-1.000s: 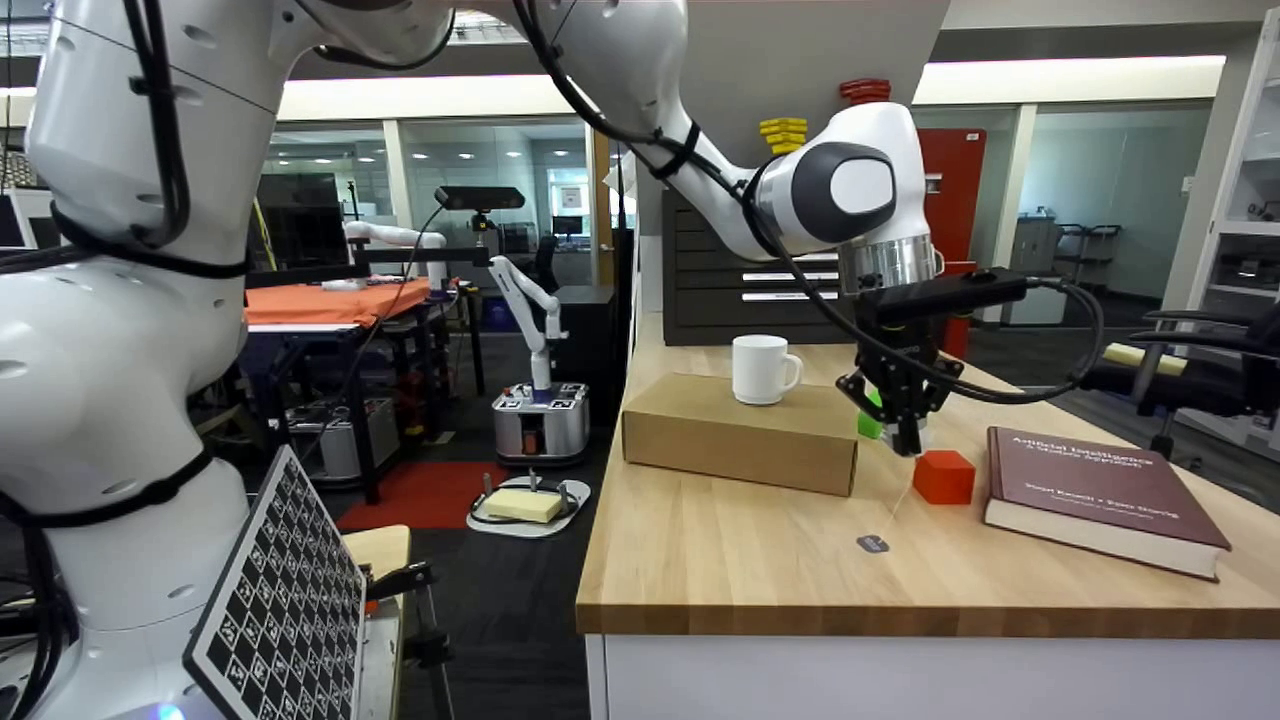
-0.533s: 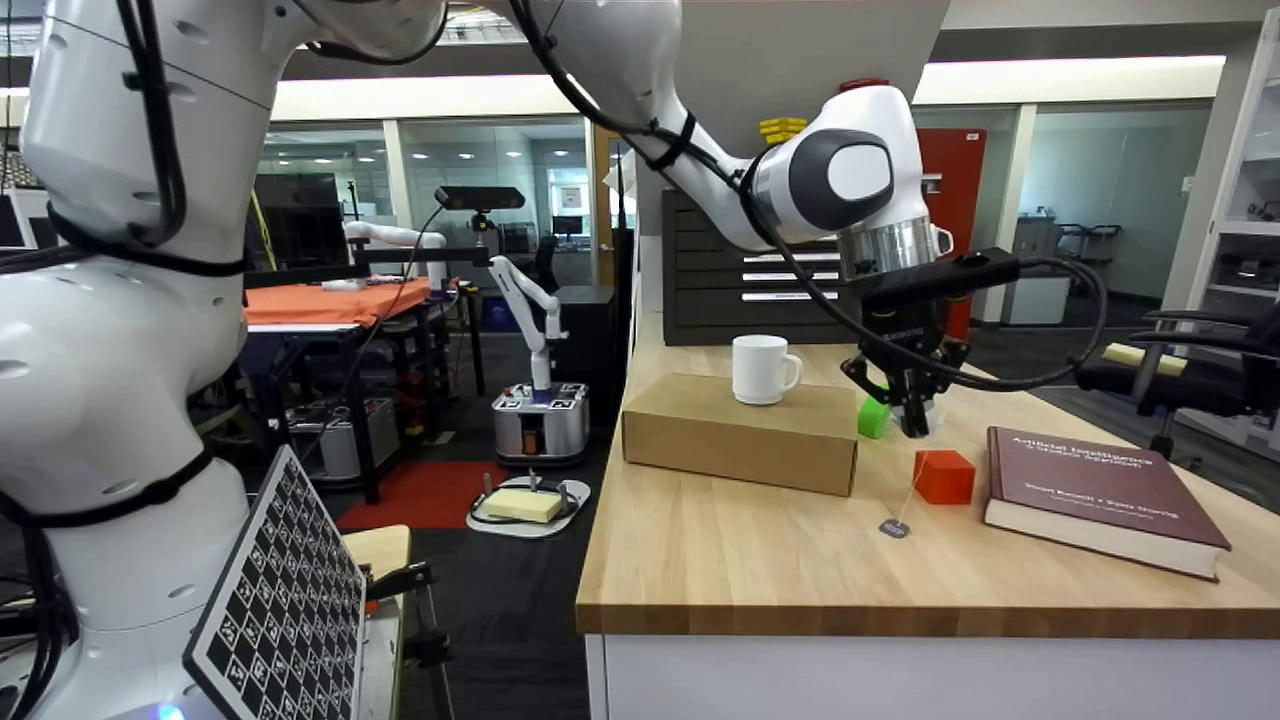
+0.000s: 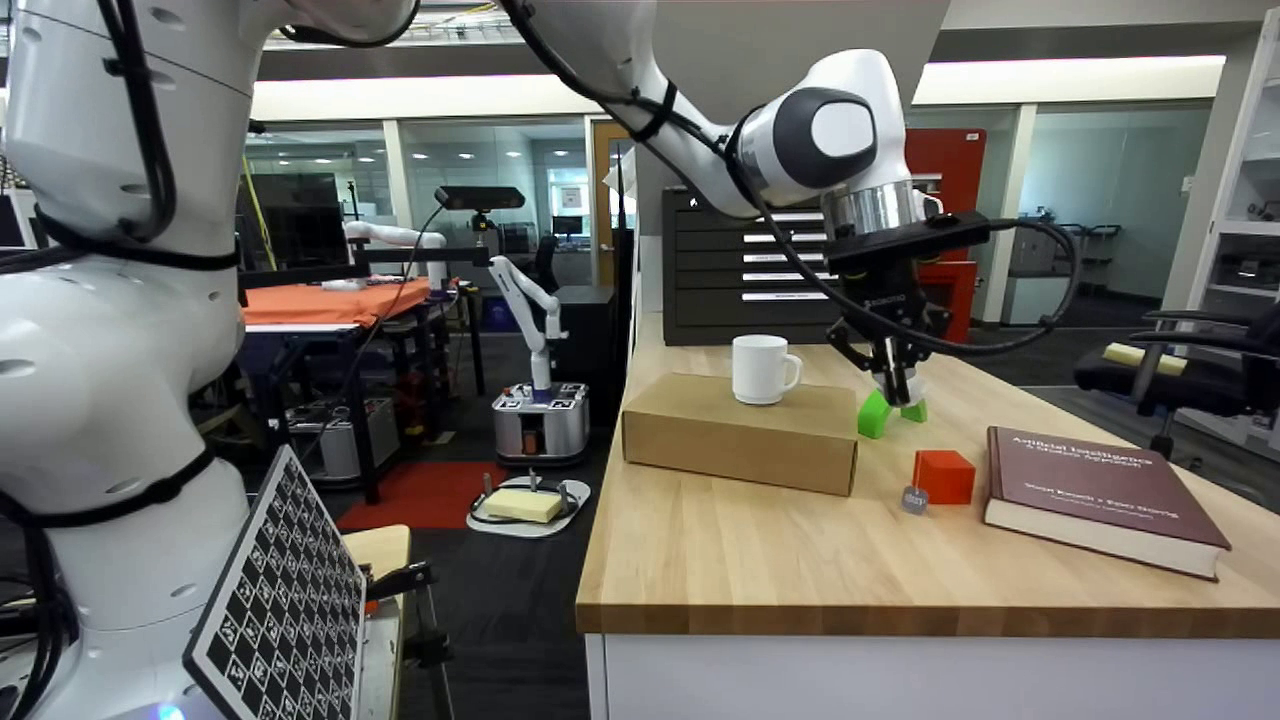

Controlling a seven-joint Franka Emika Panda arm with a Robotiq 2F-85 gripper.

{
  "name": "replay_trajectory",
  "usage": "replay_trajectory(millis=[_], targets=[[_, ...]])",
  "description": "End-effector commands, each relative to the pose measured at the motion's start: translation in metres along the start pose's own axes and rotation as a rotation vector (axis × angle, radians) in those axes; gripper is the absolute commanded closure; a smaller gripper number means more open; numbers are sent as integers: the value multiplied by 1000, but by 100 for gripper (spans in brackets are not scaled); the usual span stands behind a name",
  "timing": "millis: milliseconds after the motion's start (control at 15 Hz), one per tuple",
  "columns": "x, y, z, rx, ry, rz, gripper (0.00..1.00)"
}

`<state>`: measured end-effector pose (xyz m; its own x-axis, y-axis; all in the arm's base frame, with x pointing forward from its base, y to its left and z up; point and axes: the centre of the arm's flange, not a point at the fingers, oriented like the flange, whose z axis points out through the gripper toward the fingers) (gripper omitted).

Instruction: Put the tea bag into the coffee mug.

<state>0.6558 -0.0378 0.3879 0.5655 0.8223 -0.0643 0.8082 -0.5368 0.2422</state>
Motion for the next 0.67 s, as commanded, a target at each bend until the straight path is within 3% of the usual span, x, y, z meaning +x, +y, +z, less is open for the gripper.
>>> replay_trajectory(millis=[0, 333, 600], targets=[[8, -14, -16, 34, -43, 53, 98], [28, -36, -10, 68, -86, 44, 98], [44, -42, -38, 36, -51, 30, 98]])
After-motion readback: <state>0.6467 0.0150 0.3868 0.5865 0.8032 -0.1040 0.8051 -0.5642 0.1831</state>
